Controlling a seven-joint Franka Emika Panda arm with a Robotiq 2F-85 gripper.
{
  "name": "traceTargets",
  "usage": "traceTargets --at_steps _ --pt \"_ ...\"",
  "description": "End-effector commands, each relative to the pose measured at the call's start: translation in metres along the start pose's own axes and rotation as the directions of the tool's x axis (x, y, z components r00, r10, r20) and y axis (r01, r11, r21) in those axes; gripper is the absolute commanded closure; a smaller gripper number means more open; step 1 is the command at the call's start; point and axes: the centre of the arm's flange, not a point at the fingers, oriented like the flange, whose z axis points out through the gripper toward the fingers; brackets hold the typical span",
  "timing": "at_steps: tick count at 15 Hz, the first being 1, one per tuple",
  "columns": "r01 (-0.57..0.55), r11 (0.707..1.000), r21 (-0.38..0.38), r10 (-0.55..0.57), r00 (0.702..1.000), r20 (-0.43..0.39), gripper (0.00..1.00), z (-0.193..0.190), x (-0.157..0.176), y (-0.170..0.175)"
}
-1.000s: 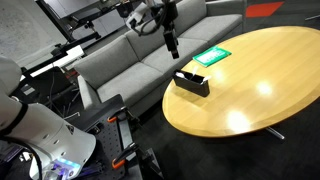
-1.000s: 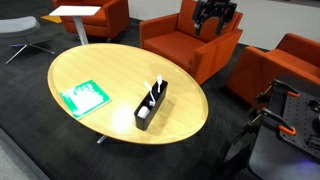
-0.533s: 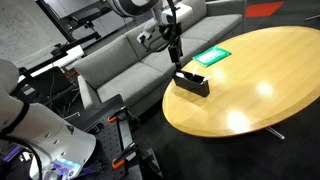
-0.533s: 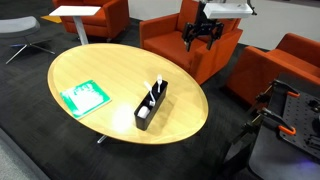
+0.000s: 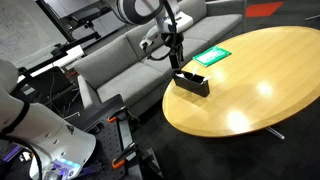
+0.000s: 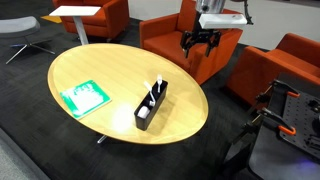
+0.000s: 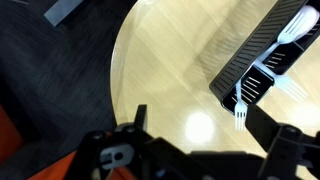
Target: Pick up the utensil holder and move it to the right.
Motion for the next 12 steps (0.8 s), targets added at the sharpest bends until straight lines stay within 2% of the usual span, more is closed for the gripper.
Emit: traceTargets --at_steps 1,4,6,12 --pt "-0.083 0.993 0.082 0.082 0.996 0.02 0.0 0.042 -0.004 -0.019" --pt "-0.163 0.971 0.172 0.159 0.987 0.039 0.0 0.069 -0.012 -0.028" --pt "-0.208 0.956 0.205 0.207 0.978 0.026 0.0 0.087 -0.021 -0.04" --pt "-0.251 0.946 0.203 0.264 0.964 -0.04 0.0 0.136 -0.009 -0.049"
